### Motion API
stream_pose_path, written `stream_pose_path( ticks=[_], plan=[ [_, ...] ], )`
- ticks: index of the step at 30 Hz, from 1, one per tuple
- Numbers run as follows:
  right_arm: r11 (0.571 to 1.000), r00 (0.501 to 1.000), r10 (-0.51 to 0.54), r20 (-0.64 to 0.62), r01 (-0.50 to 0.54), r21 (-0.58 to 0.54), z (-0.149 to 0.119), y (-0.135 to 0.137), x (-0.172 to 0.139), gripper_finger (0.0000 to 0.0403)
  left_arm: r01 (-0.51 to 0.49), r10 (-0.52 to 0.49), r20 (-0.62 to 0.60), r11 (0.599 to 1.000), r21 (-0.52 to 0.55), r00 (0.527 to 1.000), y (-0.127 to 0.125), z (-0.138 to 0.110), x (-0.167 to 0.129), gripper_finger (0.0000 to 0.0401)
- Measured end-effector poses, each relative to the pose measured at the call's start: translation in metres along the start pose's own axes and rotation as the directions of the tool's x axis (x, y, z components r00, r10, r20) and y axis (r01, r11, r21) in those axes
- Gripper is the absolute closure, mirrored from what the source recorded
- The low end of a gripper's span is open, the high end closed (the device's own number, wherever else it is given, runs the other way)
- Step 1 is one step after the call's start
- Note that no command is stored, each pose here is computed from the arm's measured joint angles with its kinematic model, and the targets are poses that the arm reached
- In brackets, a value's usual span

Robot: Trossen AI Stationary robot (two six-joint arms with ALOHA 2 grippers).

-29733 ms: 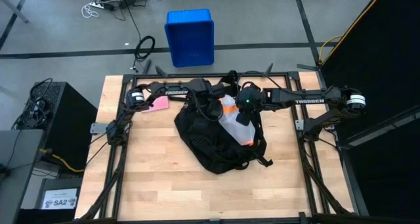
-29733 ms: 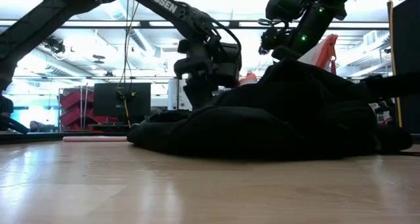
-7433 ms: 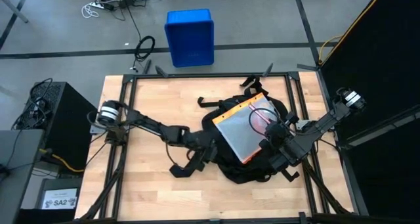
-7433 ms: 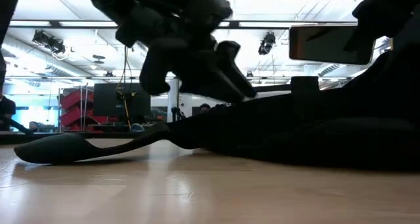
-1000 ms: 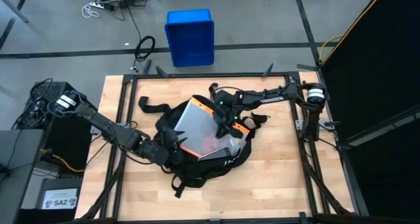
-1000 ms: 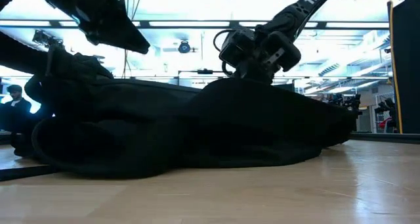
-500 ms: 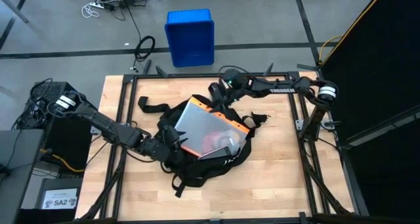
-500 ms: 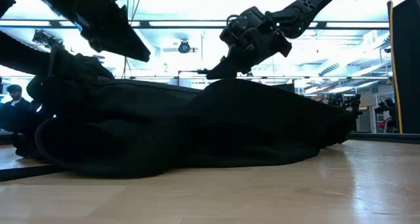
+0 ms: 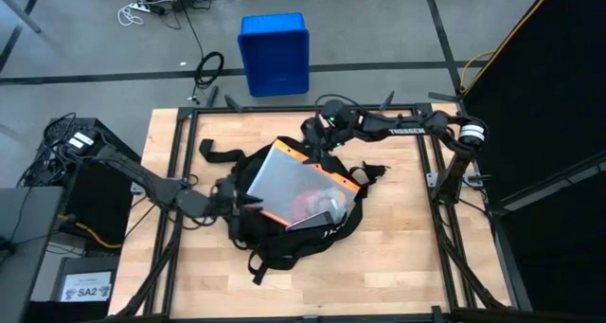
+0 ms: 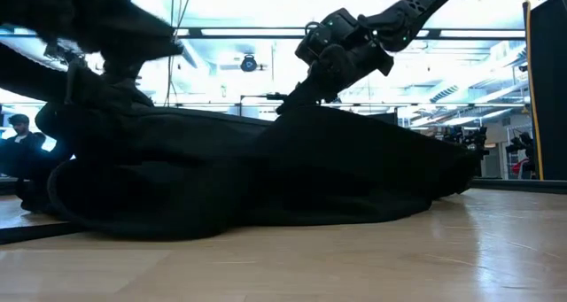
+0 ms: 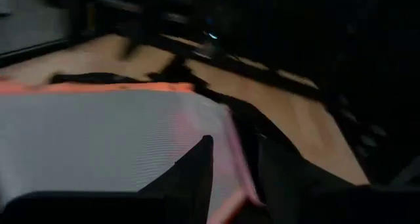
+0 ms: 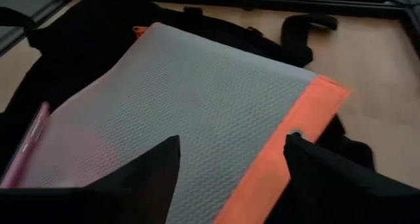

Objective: Unpack backpack
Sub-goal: Close the backpack

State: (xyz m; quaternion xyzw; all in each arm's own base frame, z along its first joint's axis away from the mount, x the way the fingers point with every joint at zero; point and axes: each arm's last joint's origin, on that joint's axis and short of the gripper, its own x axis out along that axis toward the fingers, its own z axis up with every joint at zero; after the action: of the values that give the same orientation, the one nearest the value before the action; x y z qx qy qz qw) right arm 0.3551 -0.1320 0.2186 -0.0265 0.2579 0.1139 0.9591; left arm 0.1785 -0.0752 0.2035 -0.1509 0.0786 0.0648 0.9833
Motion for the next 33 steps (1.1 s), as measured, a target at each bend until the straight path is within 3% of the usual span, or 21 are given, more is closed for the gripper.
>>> stream_pose_path(
  ticks=[3,6,11,17,23,29,30,33],
  plan=[
    [1.0,1.0,-0.002,0.001,0.002,0.009,0.0,-0.001,0.0,0.0146,0.01,0.012,-0.186,0.993,0.121,0.982,-0.017,0.006,0.016,0.0317],
    [1.0,1.0,0.006,0.004,-0.006,0.007,0.0,0.0,0.0,0.0147,0.014,0.086,-0.407,0.971,0.238,0.91,-0.033,0.011,0.034,0.032],
    [1.0,1.0,0.011,0.017,-0.011,0.019,0.003,0.003,0.002,0.0161,-0.017,0.215,-0.574,0.944,0.33,0.79,-0.059,0.039,0.056,0.0313],
    [0.999,0.999,0.026,0.019,-0.026,0.019,0.005,0.009,0.006,0.0166,-0.047,0.252,-0.704,0.954,0.297,0.664,-0.07,0.064,0.071,0.028],
    [0.999,0.998,-0.048,-0.03,0.048,0.019,0.003,0.01,0.007,0.0152,-0.106,0.227,-0.805,0.974,0.202,0.549,-0.067,0.05,0.103,0.0236],
    [0.997,0.998,-0.023,-0.063,0.027,0.071,-0.006,0.003,0.006,0.014,-0.184,0.264,-0.85,0.962,0.201,0.455,-0.059,0.027,0.131,0.0205],
    [0.997,0.997,-0.018,-0.076,0.024,0.079,-0.008,0.003,0.005,0.0138,-0.208,0.284,-0.858,0.955,0.212,0.429,-0.056,0.024,0.132,0.0203],
    [0.996,0.996,-0.01,-0.092,0.018,0.089,-0.01,0.004,0.006,0.0137,-0.302,0.373,-0.887,0.908,0.289,0.273,-0.044,0.015,0.125,0.0202]
  ],
)
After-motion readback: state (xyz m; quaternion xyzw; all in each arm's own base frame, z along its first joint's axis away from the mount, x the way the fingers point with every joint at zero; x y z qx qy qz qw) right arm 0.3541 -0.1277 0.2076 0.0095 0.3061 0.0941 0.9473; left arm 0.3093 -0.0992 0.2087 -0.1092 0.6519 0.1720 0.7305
